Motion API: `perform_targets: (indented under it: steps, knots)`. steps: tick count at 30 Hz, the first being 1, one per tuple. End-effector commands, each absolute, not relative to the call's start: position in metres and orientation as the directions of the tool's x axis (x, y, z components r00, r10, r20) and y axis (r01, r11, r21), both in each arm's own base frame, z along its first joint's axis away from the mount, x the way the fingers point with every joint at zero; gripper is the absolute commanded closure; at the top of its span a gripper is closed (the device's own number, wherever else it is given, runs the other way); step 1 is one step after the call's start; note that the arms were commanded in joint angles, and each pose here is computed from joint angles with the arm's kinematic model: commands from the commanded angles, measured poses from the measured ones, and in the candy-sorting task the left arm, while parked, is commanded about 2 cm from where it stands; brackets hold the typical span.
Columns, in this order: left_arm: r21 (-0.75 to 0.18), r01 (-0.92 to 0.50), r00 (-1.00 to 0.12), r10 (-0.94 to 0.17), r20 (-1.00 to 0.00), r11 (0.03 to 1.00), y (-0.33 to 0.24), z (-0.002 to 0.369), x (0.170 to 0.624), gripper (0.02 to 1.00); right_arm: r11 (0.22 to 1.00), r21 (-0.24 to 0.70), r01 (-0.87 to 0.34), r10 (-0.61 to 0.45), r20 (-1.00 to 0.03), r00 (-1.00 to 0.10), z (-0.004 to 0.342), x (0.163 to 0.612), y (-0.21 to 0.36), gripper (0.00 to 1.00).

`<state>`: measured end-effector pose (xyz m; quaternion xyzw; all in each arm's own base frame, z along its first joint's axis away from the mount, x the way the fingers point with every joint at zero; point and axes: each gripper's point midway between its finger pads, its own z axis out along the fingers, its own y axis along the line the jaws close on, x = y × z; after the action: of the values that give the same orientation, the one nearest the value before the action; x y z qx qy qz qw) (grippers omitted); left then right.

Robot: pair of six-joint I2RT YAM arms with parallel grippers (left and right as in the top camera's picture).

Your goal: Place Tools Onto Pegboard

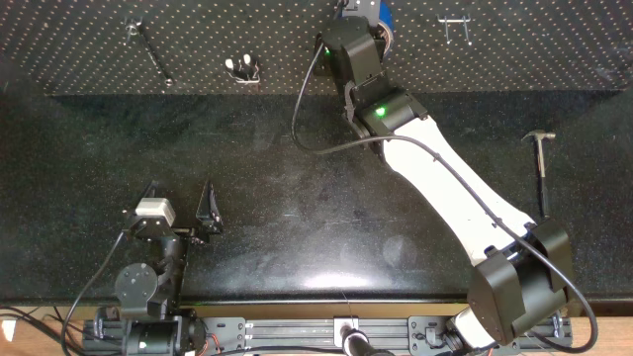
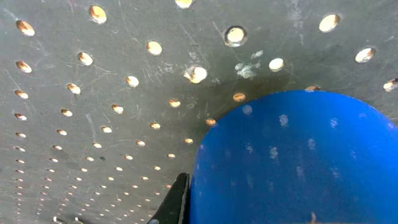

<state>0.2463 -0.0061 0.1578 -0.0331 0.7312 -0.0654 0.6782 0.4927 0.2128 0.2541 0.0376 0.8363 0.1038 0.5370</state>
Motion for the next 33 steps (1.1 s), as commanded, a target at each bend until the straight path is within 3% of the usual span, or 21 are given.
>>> perform_targets:
  steps: [1, 8, 10, 11, 33]
  knots:
    - [-0.143, 0.022, -0.077, -0.141, -0.987, 0.99, -0.003, 0.157, 0.246, 0.023, 0.978, 0.203, -0.039, 0.171, -0.9, -0.401, 0.259, 0.501, 0.21, 0.925]
    - [-0.143, 0.022, -0.077, -0.141, -0.987, 0.99, -0.003, 0.157, 0.246, 0.023, 0.978, 0.203, -0.039, 0.171, -0.9, -0.402, 0.258, 0.501, 0.21, 0.923]
    - [-0.143, 0.022, -0.077, -0.141, -0.987, 0.99, -0.003, 0.157, 0.246, 0.023, 0.978, 0.203, -0.039, 0.17, -0.9, -0.402, 0.258, 0.501, 0.21, 0.678]
    - [-0.143, 0.022, -0.077, -0.141, -0.987, 0.99, -0.003, 0.157, 0.246, 0.023, 0.979, 0.202, -0.039, 0.17, -0.899, -0.403, 0.258, 0.501, 0.21, 0.654]
    - [-0.143, 0.022, -0.077, -0.141, -0.987, 0.99, -0.003, 0.157, 0.246, 0.023, 0.982, 0.186, -0.035, 0.153, -0.888, -0.433, 0.26, 0.49, 0.206, 0.654]
